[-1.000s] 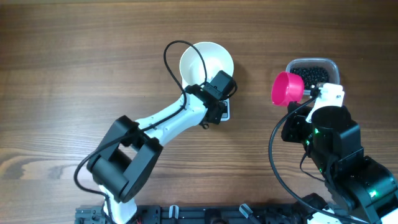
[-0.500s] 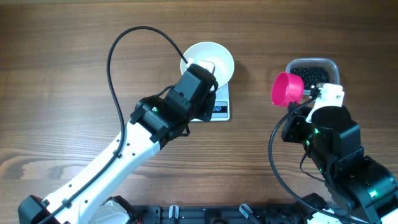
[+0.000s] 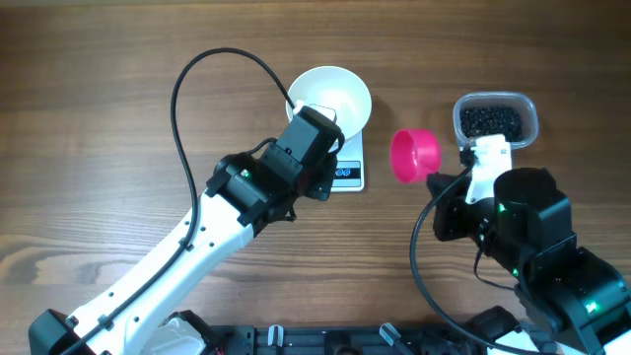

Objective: Scoop item into bowl and weigh 150g on scale

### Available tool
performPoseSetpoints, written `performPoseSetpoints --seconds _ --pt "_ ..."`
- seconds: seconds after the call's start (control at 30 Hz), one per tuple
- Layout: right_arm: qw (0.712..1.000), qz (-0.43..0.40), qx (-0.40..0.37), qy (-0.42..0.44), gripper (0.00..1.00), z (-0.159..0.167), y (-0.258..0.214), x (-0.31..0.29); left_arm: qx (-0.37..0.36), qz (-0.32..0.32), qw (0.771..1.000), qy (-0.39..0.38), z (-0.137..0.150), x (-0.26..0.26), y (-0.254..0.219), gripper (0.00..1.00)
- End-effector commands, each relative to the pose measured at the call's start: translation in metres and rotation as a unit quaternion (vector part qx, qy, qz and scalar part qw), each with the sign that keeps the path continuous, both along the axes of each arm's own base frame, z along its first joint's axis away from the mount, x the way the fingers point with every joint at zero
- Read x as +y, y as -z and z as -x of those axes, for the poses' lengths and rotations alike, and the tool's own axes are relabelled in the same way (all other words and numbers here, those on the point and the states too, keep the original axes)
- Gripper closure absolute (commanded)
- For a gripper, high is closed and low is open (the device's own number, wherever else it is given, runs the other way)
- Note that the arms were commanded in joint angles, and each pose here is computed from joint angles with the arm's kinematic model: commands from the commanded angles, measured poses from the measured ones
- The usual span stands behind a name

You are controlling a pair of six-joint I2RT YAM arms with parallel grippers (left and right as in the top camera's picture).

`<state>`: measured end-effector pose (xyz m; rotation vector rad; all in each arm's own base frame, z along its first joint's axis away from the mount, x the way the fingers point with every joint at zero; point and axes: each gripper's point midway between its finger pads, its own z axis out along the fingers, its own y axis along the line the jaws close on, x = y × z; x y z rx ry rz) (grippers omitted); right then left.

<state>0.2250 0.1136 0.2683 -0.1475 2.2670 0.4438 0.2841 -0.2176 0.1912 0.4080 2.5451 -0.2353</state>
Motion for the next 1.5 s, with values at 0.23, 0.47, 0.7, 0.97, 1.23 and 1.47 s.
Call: performPoseSetpoints --seconds 0.23,0.47,0.7,0.97,1.23,1.47 --pt "1.0 -0.012 -0.005 -0.026 0.96 0.003 -0.007 0.008 0.024 -0.013 1.0 0.004 0.011 0.008 0.006 0.96" --pt "1.0 -0.008 -0.007 -0.02 0.96 0.002 -0.007 0.006 0.019 -0.082 0.991 0.106 0.011 0.025 0.012 0.96" --pt "0.999 0.024 -0.026 0.027 0.96 -0.008 -0.009 -0.012 -0.063 0.002 0.996 0.056 -0.046 0.029 -0.019 0.96" --pt "0.999 0.039 -0.006 0.033 0.96 -0.002 0.0 -0.018 -0.081 -0.008 0.994 0.075 -0.101 0.014 0.022 0.96" --pt "0.999 0.041 -0.001 0.033 0.96 -0.001 0.003 -0.018 -0.06 -0.032 0.993 0.097 -0.128 0.0 0.084 0.96" --pt "0.999 0.038 0.0 0.032 0.96 0.0 0.003 -0.018 -0.017 -0.055 0.993 0.107 -0.113 0.008 0.103 0.96"
